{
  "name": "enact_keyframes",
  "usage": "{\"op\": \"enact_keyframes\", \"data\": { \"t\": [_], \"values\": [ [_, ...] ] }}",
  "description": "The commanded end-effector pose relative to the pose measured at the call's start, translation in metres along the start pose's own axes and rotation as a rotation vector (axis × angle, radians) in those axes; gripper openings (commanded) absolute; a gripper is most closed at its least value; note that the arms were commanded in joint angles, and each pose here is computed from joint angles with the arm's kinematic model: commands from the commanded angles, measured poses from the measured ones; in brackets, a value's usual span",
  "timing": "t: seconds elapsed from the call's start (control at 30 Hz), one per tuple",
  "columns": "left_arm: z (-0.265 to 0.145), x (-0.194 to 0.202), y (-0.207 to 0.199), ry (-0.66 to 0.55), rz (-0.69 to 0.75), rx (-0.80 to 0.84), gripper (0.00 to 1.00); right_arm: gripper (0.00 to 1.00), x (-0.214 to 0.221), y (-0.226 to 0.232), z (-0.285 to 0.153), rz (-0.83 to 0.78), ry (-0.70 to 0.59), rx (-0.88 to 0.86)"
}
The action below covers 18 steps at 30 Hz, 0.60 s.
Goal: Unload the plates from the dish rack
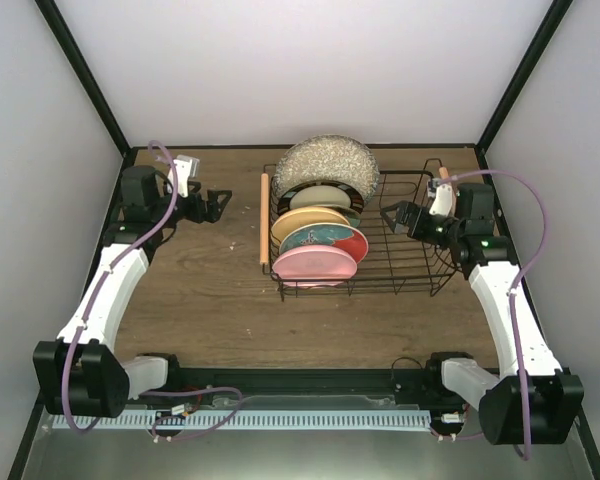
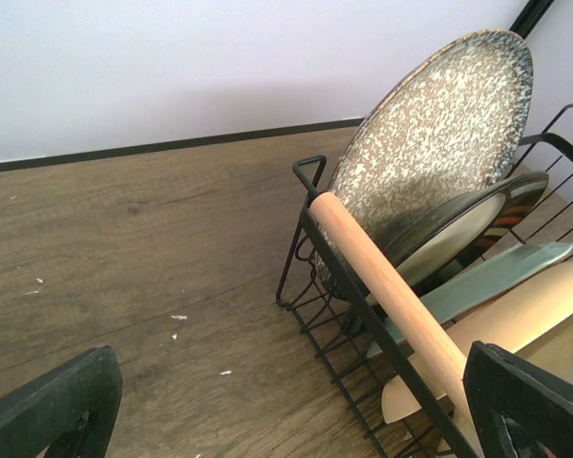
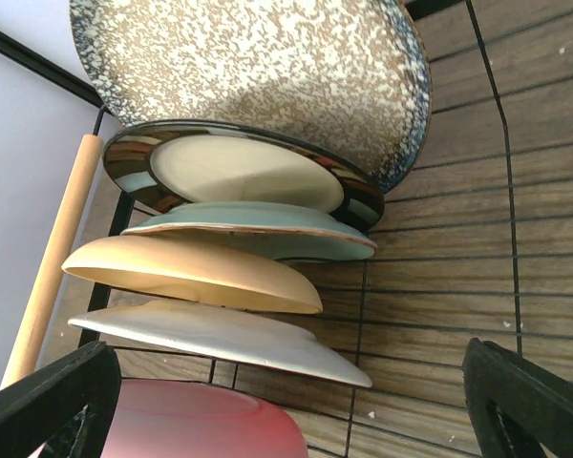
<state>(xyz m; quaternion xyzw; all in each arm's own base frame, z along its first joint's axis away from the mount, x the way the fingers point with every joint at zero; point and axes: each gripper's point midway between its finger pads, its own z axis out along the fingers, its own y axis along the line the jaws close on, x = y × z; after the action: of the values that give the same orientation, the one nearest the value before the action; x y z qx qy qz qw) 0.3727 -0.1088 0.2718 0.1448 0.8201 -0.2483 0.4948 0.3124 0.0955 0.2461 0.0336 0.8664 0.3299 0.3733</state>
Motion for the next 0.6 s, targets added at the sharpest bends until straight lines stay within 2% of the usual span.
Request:
{"op": "enact_keyframes", "data": {
  "t": [0.0,0.2,0.37,0.43,0.57],
  "values": [
    [-0.012,-0.019,-0.009,-0.044,0.045,0.007,1.0,1.0,-0.031,0.018,-0.016,-0.124,-0.057,-0.005],
    [-0.014,-0.024,-0.015,-0.046,0.07,0.03,1.0,1.0,-0.048,0.067,-0.026,-0.304,-0.054,-0.211],
    [-0.016,-0.032,-0.03,-0.04,0.13,0.105,1.0,0.8,-0.054,0.082,-0.019,-0.435,0.026,-0.224],
    [-0.017,-0.033,-0.035,-0.037,0.149,0.137,1.0,0.8,-0.05,0.095,-0.017,-0.527,0.043,-0.208],
    [-0.013,-0.026,-0.046,-0.008,0.166,0.203,1.0,0.88,-0.023,0.134,-0.011,-0.744,0.084,-0.216]
  ]
}}
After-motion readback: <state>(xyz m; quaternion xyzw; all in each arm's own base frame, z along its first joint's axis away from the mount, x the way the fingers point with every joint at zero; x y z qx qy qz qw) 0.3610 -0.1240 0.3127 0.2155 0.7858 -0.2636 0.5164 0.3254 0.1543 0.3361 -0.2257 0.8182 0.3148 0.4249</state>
